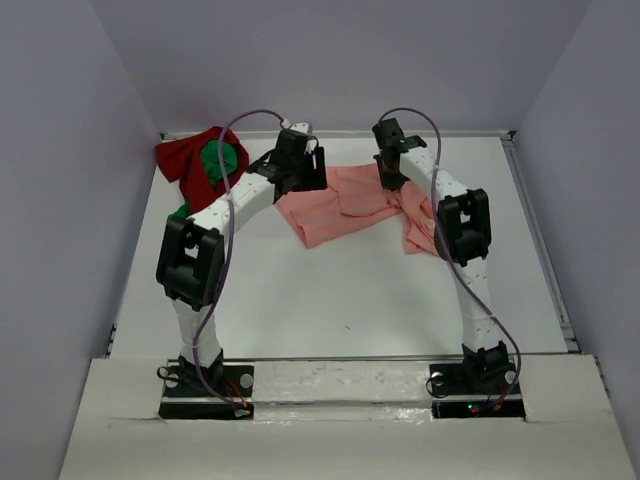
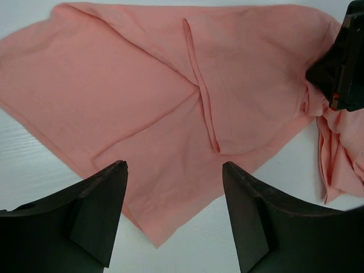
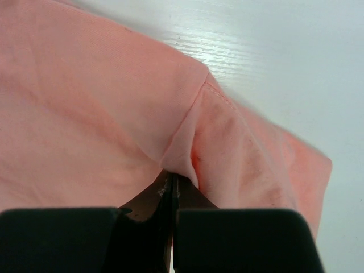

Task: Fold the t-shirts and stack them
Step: Move the tshirt to the center of the board

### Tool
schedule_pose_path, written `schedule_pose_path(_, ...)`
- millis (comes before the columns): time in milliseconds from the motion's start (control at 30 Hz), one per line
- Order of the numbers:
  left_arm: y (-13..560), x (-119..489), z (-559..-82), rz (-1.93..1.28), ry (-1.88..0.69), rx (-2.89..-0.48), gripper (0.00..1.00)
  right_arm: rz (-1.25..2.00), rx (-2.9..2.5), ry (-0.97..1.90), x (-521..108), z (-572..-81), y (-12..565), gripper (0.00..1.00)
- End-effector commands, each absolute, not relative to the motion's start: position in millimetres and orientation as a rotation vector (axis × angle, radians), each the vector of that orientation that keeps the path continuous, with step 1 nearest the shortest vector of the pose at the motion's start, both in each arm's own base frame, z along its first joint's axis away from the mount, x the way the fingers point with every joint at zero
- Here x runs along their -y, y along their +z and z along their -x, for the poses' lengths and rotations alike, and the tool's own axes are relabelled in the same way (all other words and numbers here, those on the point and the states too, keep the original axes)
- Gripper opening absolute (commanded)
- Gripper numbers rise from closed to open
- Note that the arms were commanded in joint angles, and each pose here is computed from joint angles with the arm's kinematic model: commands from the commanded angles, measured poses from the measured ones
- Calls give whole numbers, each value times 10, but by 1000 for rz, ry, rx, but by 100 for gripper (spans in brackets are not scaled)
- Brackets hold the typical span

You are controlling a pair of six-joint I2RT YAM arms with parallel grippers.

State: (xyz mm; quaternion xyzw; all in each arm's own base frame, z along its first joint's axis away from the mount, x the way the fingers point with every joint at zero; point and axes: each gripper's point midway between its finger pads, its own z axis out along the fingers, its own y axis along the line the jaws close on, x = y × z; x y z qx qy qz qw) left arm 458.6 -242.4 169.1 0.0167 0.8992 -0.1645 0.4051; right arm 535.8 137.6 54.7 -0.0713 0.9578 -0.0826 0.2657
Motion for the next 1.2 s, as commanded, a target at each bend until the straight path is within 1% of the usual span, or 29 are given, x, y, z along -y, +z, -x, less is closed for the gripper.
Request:
schedule_pose_path(0, 1413, 2761, -4603, -97, -552, -2311, 75, 175, -2523, -232, -1408, -5382, 811, 0)
schedule_pose_path(200, 1023, 3031, -4510, -140, -688, -2419, 71, 158, -2614, -235, -1367, -5141, 555, 0)
schedule_pose_path(267, 916, 3067, -4447, -141, -668, -2445, 68, 146, -2660, -200, -1387, -4999, 435, 0)
schedule_pose_path(300, 886, 3053, -4412, -137, -645, -2461, 68, 135, -2643, -170, -1413, -4993, 505, 0)
schedule_pose_path(367, 857, 3039, -4372, -125, -589, -2476, 66, 118, -2659, -124, -1446, -4896, 455, 0)
schedule_pose_path(400, 857, 2991, -4340, -114, -554, -2491, 63, 103, -2636, -107, -1452, -4885, 563, 0)
schedule_pose_path(467, 860, 2903, -4326, -70, -471, -2494, 54, 92, -2641, -52, -1503, -4821, 579, 0)
schedule_pose_path(500, 859, 2853, -4261, -55, -436, -2512, 42, 89, -2658, -58, -1481, -4753, 537, 0)
schedule_pose_path(567, 842, 2724, -4230, 10, -349, -2517, 23, 69, -2657, -48, -1472, -4693, 587, 0)
schedule_pose_path(600, 801, 2662, -4132, 24, -313, -2542, 9, 63, -2675, -56, -1444, -4616, 538, 0)
schedule_pose_path(667, 739, 2552, -4027, 73, -250, -2572, 7, 55, -2662, -29, -1488, -4546, 612, 0)
schedule_pose_path(700, 716, 2528, -3981, 87, -237, -2584, 3, 46, -2662, -20, -1487, -4510, 623, 0)
schedule_pose_path(733, 680, 2493, -3871, 94, -221, -2598, 1, 55, -2682, -13, -1517, -4402, 567, 0)
schedule_pose_path(767, 670, 2477, -3823, 106, -213, -2596, 1, 43, -2657, 17, -1538, -4393, 664, 0)
schedule_pose_path(833, 679, 2427, -3658, 124, -189, -2589, 1, 52, -2677, 22, -1589, -4229, 602, 0)
schedule_pose_path(900, 673, 2372, -3497, 138, -182, -2589, 1, 35, -2661, 45, -1584, -4168, 676, 0)
schedule_pose_path(933, 664, 2385, -3428, 132, -192, -2596, 1, 39, -2686, 52, -1601, -4051, 598, 0)
schedule_pose_path(1000, 630, 2350, -3325, 139, -190, -2605, 1, 36, -2670, 76, -1632, -3985, 649, 0)
schedule_pose_path(1167, 618, 2297, -2997, 130, -175, -2604, 2, 46, -2710, 47, -1597, -3712, 469, 0)
